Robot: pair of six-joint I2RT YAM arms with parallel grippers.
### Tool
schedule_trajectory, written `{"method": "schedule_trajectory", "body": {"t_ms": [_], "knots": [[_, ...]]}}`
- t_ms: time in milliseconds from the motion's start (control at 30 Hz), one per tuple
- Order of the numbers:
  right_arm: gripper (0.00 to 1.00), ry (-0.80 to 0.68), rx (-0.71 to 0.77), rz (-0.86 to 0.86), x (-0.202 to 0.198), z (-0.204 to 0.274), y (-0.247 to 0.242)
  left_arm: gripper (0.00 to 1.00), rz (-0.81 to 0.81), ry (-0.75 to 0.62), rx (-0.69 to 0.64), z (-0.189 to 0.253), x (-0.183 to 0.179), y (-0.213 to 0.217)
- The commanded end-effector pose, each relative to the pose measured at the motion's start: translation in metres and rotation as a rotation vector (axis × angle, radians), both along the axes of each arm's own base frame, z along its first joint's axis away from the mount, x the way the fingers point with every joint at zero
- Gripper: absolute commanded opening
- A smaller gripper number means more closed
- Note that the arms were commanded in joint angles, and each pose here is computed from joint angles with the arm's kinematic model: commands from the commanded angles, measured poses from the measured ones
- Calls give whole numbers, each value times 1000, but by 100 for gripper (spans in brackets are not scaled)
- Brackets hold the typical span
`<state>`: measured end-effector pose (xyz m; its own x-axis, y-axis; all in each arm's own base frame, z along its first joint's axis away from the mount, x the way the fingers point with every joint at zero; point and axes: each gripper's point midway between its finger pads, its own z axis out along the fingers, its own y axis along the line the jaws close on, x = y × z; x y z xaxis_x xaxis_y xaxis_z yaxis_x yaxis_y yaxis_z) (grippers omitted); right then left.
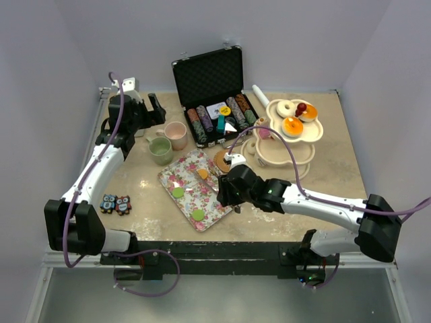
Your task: Serve the afternoon tea
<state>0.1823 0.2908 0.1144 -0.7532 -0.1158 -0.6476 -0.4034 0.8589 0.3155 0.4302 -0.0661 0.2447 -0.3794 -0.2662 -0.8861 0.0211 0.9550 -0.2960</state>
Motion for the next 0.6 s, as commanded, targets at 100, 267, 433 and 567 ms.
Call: {"method": "schedule_trajectory", "body": {"t_ms": [100,267,433,567], "knots": [[52,-14,74,-68,9,3,9,100,-22,-34,-19,10,3,-5],[51,-17,67,-56,9,0,10,100,-34,-35,-26,9,3,-7],[47,-12,43,-49,9,-10,10,99,-40,-31,-35,8,3,-9],[45,-16,19,-50,10,-11,9,99,-48,-28,-41,7,3,-11]]}}
